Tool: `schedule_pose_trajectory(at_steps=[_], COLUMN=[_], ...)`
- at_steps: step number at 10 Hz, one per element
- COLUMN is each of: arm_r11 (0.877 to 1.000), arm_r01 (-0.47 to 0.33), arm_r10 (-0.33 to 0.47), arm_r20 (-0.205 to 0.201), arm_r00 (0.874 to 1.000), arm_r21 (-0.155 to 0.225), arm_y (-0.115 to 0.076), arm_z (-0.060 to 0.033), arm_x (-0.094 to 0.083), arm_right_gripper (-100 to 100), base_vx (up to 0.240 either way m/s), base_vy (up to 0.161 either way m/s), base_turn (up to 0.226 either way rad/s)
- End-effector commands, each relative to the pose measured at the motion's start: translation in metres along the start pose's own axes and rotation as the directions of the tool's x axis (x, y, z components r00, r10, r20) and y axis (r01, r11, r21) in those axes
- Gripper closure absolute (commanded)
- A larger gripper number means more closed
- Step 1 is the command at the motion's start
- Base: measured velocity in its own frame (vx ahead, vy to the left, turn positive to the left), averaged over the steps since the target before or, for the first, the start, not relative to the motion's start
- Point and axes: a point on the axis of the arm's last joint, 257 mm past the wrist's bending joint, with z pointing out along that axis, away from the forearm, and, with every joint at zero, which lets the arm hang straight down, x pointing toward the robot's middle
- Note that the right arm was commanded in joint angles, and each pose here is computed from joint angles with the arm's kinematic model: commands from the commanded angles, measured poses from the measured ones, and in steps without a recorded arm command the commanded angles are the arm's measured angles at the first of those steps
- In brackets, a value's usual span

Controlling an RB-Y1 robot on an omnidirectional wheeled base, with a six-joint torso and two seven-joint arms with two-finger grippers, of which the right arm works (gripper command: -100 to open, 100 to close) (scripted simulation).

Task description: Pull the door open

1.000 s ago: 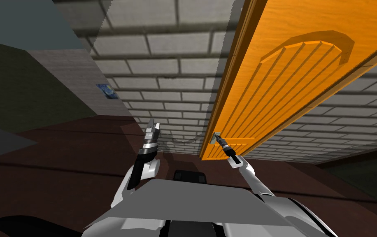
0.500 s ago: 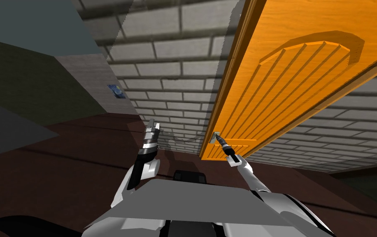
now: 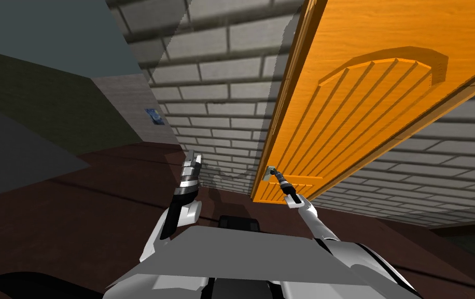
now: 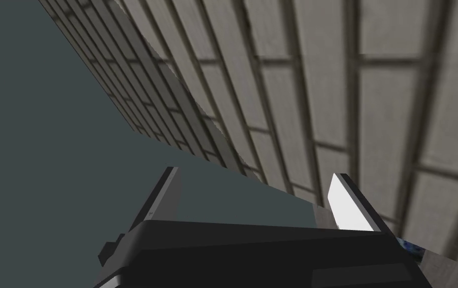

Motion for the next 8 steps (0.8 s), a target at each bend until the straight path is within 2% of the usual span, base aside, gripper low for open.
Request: schedule_pose_trajectory(at_steps=[1, 2, 5, 8], arm_r11=[0.997, 1.000, 0.997, 0.982], arm_r01=[-0.074, -0.001, 0.079, 0.189], arm_r10=[0.073, 0.001, -0.079, -0.189], arm_r20=[0.021, 0.004, -0.014, -0.035], arm_r00=[0.997, 1.000, 0.997, 0.981], arm_r21=[0.023, 0.008, -0.001, -0.016], arm_y=[-0.008, -0.002, 0.002, 0.007], arm_z=[-0.0013, 0.0023, 0.0050, 0.0084], arm_x=[-0.007, -0.003, 0.003, 0.011], arm_right_gripper=[100, -100, -100, -100], base_vx=[-0.077, -0.060, -0.037, -0.057], base_vy=[-0.081, -0.028, 0.045, 0.038], base_turn=[0.112, -0.048, -0.079, -0.082])
